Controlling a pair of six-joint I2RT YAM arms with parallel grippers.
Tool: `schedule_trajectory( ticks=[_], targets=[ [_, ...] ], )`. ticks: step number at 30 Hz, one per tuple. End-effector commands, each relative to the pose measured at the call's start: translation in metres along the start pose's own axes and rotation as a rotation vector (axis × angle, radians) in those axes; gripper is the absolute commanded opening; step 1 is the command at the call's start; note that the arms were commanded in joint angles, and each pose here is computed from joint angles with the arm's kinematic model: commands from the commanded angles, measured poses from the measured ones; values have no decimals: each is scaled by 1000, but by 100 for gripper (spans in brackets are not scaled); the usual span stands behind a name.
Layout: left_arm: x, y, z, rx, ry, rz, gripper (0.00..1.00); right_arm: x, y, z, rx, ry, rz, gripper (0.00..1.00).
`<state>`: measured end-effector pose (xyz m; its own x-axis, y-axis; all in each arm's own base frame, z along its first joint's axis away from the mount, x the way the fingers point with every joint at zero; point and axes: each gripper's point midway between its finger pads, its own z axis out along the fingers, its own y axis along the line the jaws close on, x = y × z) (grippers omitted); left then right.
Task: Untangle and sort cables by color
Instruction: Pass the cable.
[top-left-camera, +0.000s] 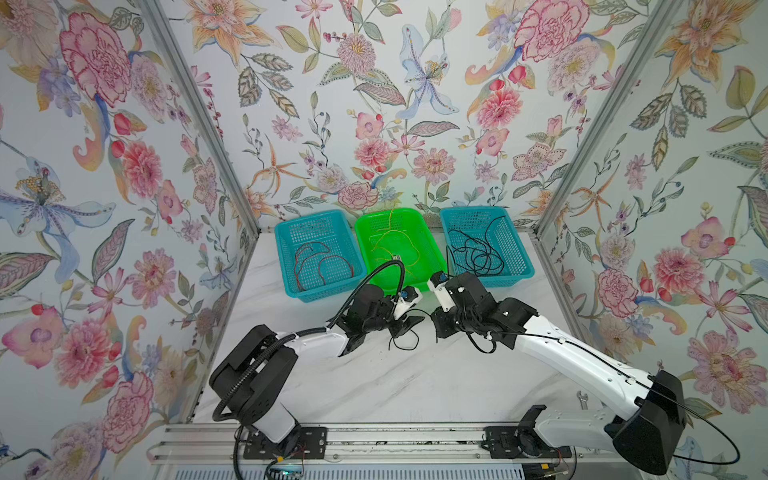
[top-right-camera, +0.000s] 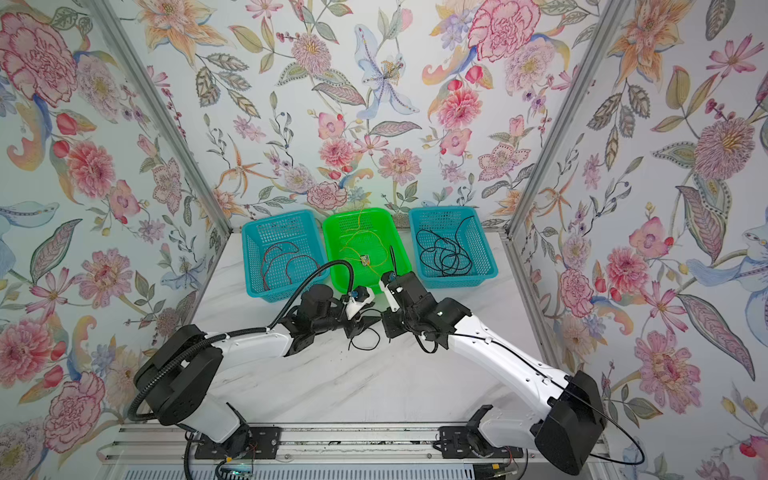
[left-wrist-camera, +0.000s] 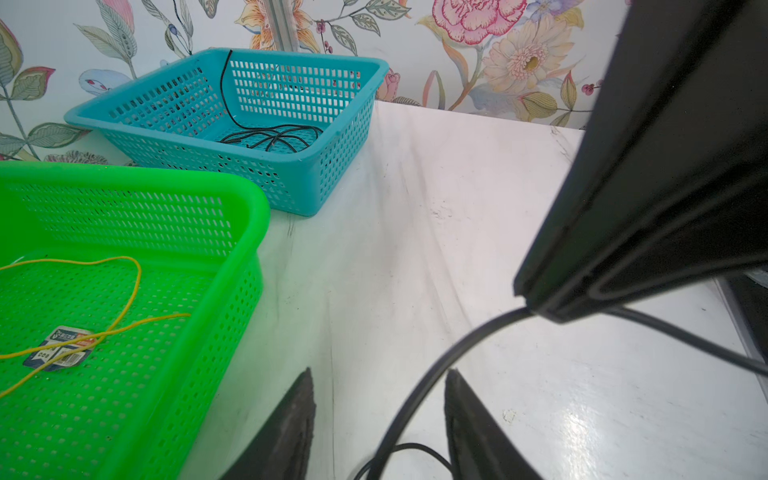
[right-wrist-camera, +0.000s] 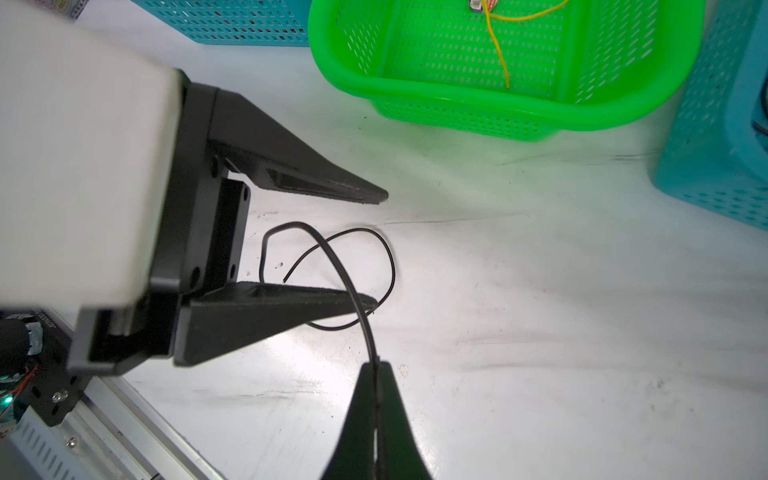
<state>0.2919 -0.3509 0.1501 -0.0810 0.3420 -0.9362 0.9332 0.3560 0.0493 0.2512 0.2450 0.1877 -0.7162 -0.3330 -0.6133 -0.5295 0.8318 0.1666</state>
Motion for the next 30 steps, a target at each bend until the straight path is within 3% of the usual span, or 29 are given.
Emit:
schedule_trajectory(
  ticks=[1,7,10,12,14,17,19,25,30],
  targets=[
    [-9,-3,3,36,-11,0,44,-6,3,-9,-13,-13,-17,0],
    [-12,-11,2,82,-17,-15,31,-8,2,-12,-11,-24,-18,0],
    [-13,-17,2,120,-20,-24,16,-9,2,-12,-11,-26,-20,0],
    [-15,-20,1,141,-27,-33,0,-10,3,-12,-13,-26,-21,0],
    [-19,-22,0,147,-40,-41,0,-10,2,-13,-13,-27,-22,6],
    [-29,-21,-5,145,-69,-54,0,-12,1,-15,-16,-56,-23,32],
    [-37,-19,-8,143,-95,-74,0,-14,4,-15,-53,-100,-20,38],
    [-99,-9,-44,130,-300,-137,0,-3,58,-5,-358,-230,-111,43],
    [-133,-1,-77,138,-445,-185,0,7,90,14,-409,-259,-215,46]
  ],
)
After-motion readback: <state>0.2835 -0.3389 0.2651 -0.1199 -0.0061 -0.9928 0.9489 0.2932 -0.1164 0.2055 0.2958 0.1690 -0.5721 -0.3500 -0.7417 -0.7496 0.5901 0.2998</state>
